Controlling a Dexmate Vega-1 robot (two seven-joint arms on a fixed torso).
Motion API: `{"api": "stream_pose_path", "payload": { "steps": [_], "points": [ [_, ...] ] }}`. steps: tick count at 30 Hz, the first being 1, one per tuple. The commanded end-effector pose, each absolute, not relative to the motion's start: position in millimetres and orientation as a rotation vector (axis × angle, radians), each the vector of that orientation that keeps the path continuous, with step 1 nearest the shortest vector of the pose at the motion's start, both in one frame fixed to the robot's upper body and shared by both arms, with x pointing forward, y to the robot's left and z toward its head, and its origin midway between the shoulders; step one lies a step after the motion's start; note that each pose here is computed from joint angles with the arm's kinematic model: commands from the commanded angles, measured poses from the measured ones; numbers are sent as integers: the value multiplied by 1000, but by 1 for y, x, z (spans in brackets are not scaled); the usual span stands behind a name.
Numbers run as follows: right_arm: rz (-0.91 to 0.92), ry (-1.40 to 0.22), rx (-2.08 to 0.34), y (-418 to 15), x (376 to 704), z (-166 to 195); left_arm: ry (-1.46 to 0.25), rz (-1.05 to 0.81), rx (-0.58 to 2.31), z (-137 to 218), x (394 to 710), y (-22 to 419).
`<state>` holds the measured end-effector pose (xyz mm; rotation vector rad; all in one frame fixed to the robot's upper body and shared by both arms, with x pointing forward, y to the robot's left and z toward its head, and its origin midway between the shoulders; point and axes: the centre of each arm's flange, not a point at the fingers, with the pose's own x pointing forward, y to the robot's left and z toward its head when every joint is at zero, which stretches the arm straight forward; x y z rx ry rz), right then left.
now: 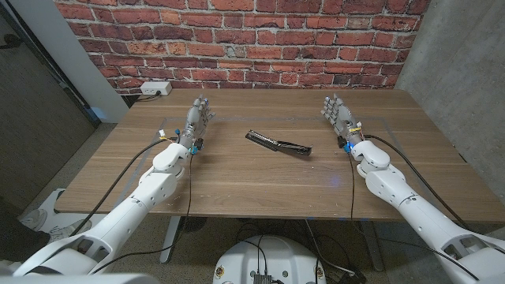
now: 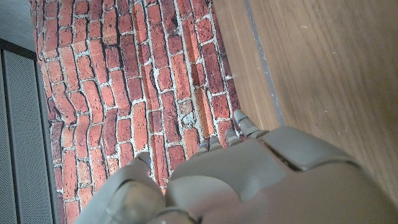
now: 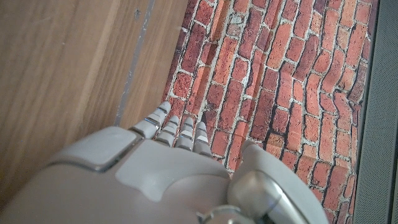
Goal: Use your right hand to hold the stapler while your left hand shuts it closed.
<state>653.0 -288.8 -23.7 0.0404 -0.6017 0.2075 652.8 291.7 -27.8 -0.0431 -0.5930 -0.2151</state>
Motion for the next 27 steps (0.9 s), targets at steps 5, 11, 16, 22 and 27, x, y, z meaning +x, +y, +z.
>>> {"api": "stream_pose_path", "payload": {
  "steps": [5, 11, 16, 22, 27],
  "points": [
    [183, -592, -21, -291, 652, -22, -590, -232, -43, -25, 657, 293],
    [157, -585, -101, -292, 646, -22, -589, -235, -27, -24, 658, 291],
    [137, -570, -174, -293, 640, -22, -587, -238, -23, -24, 658, 290],
    [109, -555, -272, -293, 629, -24, -587, -245, -16, -22, 658, 289],
    [92, -537, -322, -292, 622, -26, -588, -252, -11, -21, 659, 287]
  ]
}}
